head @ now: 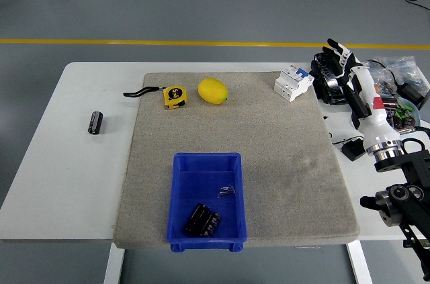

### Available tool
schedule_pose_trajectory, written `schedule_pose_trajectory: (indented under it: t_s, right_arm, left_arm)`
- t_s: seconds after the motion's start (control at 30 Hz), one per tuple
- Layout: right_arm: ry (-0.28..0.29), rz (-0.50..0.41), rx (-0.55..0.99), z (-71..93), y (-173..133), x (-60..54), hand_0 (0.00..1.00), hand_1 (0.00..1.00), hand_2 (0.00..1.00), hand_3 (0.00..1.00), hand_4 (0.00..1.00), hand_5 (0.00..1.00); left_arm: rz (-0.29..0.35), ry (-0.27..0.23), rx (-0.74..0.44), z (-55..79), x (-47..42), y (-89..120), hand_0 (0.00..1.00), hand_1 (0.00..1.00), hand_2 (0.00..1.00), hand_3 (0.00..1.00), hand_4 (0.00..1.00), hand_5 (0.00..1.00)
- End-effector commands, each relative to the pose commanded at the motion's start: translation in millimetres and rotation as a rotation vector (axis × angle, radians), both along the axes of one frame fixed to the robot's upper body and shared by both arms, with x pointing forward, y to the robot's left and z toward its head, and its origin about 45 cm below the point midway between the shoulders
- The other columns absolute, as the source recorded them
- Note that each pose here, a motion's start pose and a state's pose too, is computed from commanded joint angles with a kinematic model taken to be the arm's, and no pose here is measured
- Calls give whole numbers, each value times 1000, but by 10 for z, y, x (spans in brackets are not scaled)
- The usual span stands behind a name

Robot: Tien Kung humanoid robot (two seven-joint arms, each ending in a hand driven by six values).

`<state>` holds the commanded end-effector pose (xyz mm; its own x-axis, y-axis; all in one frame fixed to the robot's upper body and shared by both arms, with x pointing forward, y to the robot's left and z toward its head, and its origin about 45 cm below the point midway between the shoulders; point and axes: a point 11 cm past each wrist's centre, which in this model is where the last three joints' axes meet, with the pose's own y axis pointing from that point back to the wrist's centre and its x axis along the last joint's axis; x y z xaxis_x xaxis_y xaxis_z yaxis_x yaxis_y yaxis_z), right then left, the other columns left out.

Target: Pick up the battery,place it into the box

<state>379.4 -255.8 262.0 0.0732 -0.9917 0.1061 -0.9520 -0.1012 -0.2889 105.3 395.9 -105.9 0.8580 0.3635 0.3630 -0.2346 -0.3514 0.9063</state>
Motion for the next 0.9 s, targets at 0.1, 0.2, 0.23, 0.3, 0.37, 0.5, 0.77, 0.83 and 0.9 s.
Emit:
schedule_pose_trajectory:
  t_s: [0.1,0.2,0.23,0.3,0.37,0.5,0.77,0.83,0.9]
  right_arm:
    - [59,8,130,-92,-107,-12,998,908,903,955,998,998]
    - [126,13,243,-222,-203,-45,998,908,903,955,998,998]
    - [153,11,284,-274,-243,-59,998,911,905,956,998,998]
    - [201,5,364,-366,-324,-84,998,911,905,956,998,998]
    - [246,-8,451,-459,-411,-108,998,911,905,956,998,998]
    - [330,-53,624,-617,-561,-140,955,889,888,954,998,998]
    - [325,-64,692,-599,-626,-143,943,883,886,948,998,998]
    - [322,-62,690,-584,-621,-136,940,879,883,943,998,998]
    - [321,-59,688,-577,-614,-135,940,879,883,943,998,998]
  left_arm:
    - [1,-9,2,2,24,-12,682,638,683,615,619,664]
    - [-2,-16,3,6,48,-21,682,638,683,615,619,664]
    - [-2,-19,4,7,58,-25,680,637,681,614,617,664]
    - [-2,-24,4,10,75,-32,680,637,681,614,617,664]
    - [-2,-28,4,12,89,-37,680,637,681,614,617,664]
    - [-8,-33,1,19,123,-41,680,635,681,613,618,666]
    - [0,-45,3,31,161,-31,680,636,678,615,618,666]
    - [-1,-44,4,33,163,-28,680,636,681,614,617,666]
    - [2,-44,5,33,161,-23,680,636,681,614,617,666]
